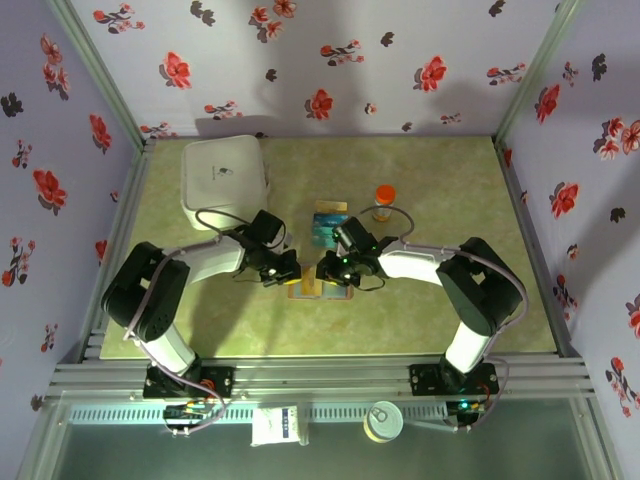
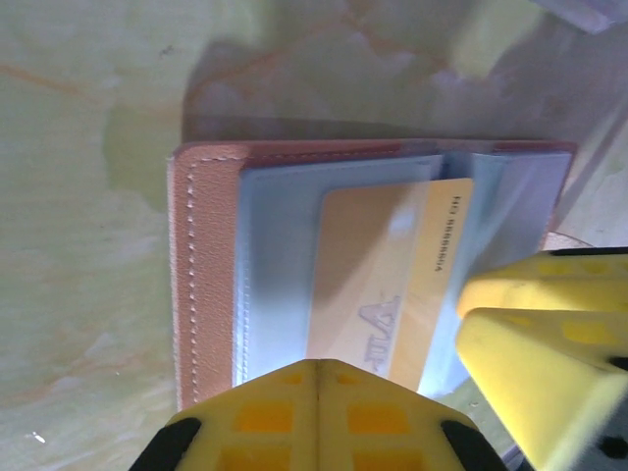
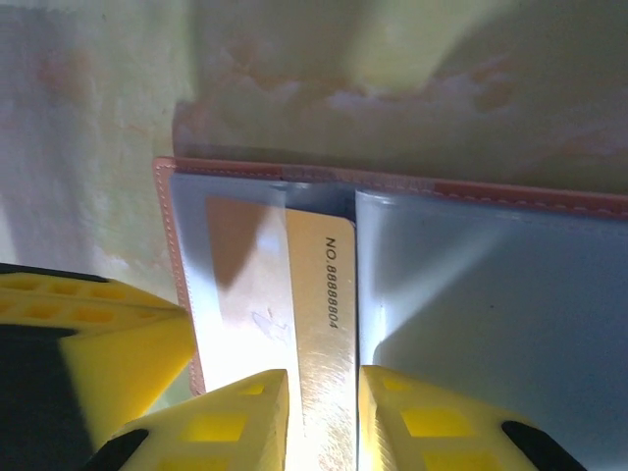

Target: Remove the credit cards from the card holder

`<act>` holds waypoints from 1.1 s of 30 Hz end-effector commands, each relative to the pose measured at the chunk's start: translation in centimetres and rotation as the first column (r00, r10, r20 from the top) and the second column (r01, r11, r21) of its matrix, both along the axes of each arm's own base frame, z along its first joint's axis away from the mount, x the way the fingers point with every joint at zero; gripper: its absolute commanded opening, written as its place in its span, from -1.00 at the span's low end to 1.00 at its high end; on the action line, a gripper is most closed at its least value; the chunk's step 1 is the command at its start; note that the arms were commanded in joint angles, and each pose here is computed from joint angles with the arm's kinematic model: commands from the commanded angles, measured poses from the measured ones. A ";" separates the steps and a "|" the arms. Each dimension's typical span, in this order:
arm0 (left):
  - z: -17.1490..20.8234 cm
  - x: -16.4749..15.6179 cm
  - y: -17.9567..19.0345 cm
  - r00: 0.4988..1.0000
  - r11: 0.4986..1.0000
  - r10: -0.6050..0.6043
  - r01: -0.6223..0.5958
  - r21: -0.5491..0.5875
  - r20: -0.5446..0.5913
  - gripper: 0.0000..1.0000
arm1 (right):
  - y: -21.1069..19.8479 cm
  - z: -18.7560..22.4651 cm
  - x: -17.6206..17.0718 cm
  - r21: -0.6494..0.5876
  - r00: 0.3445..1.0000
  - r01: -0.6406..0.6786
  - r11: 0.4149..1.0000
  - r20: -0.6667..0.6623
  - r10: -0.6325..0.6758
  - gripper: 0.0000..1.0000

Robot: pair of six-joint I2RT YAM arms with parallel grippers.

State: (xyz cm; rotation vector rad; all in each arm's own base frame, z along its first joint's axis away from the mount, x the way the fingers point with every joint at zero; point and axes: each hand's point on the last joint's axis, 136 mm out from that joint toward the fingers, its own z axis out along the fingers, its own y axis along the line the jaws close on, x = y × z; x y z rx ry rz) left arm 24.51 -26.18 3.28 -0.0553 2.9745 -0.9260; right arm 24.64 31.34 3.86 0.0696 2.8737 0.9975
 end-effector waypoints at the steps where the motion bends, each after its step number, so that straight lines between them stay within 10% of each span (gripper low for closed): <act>1: -0.4 -0.2 -0.3 1.000 1.000 -0.015 0.015 0.002 -0.021 -1.00 | 0.3 0.3 0.1 0.039 1.000 0.010 0.999 -0.005 -0.009 -0.48; 33: -2.0 -0.8 0.5 0.998 0.999 -0.007 0.010 0.051 -0.055 -1.00 | 0.8 0.4 -0.1 0.105 1.000 0.014 0.994 -0.021 -0.012 -0.57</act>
